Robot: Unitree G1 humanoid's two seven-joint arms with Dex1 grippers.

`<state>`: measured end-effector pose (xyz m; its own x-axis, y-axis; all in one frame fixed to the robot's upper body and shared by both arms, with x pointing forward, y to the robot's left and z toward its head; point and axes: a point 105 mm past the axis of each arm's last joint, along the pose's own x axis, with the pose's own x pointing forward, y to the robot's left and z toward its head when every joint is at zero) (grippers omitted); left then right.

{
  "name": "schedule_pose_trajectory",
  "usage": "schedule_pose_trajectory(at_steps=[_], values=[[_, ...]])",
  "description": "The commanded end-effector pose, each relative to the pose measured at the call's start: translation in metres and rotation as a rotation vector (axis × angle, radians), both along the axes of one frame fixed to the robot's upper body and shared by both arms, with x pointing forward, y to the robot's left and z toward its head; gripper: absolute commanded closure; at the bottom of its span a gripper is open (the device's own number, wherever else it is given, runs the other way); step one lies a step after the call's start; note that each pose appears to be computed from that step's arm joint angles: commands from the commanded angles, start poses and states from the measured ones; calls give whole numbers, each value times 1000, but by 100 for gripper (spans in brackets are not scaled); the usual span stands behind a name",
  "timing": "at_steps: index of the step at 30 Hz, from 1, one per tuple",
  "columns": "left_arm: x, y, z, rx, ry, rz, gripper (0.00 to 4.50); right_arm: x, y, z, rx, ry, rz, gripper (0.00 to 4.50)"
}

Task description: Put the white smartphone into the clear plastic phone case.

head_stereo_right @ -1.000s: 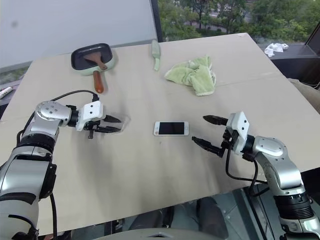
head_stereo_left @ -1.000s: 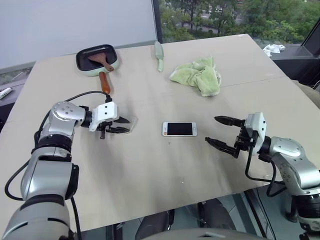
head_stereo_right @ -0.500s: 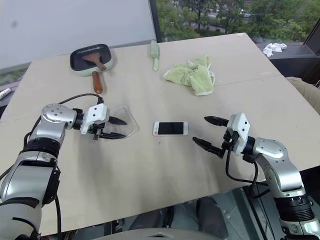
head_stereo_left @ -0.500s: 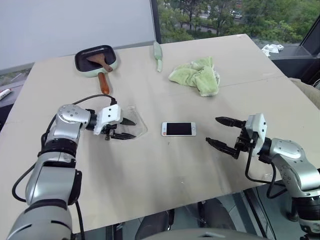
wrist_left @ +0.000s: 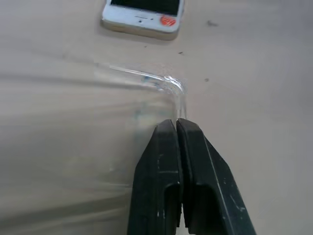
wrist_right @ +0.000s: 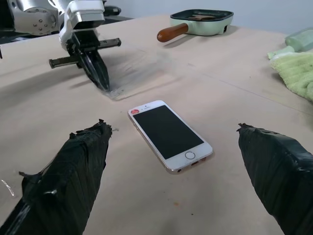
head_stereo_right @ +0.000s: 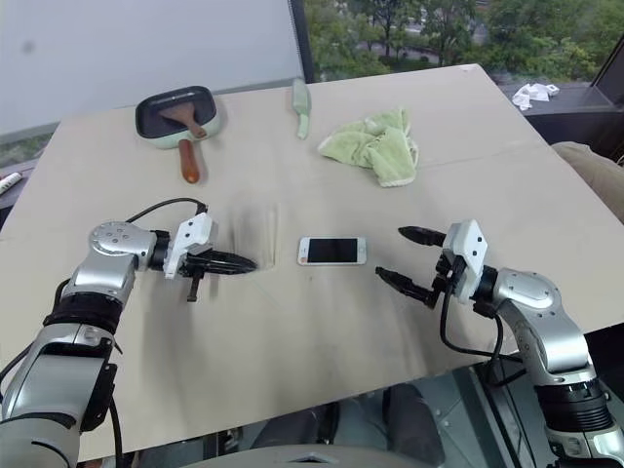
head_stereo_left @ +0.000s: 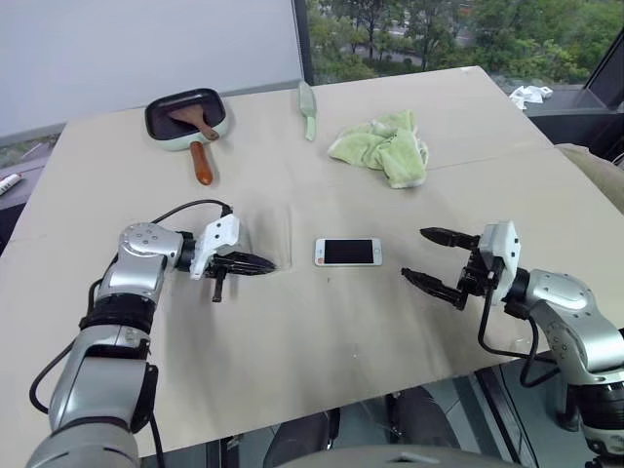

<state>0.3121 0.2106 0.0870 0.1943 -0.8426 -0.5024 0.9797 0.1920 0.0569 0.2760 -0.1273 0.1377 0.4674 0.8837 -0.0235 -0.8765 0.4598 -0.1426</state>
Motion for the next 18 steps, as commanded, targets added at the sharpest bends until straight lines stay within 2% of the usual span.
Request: schedule_pose_trajectory(at_steps=[1, 10, 14, 18], values=[[-9, -12, 2, -80, 18, 38, 442, -2, 2, 12, 8, -61, 2, 0], [-27, -50, 12, -269, -21, 187, 442, -1, 5, 12, 12, -64, 6, 0], [-24, -56, 14, -292, -39, 241, 442, 0, 6, 12, 13, -66, 10, 0], [-20, -71, 28, -373, -60, 265, 442, 2, 6, 12, 14, -71, 7, 0]])
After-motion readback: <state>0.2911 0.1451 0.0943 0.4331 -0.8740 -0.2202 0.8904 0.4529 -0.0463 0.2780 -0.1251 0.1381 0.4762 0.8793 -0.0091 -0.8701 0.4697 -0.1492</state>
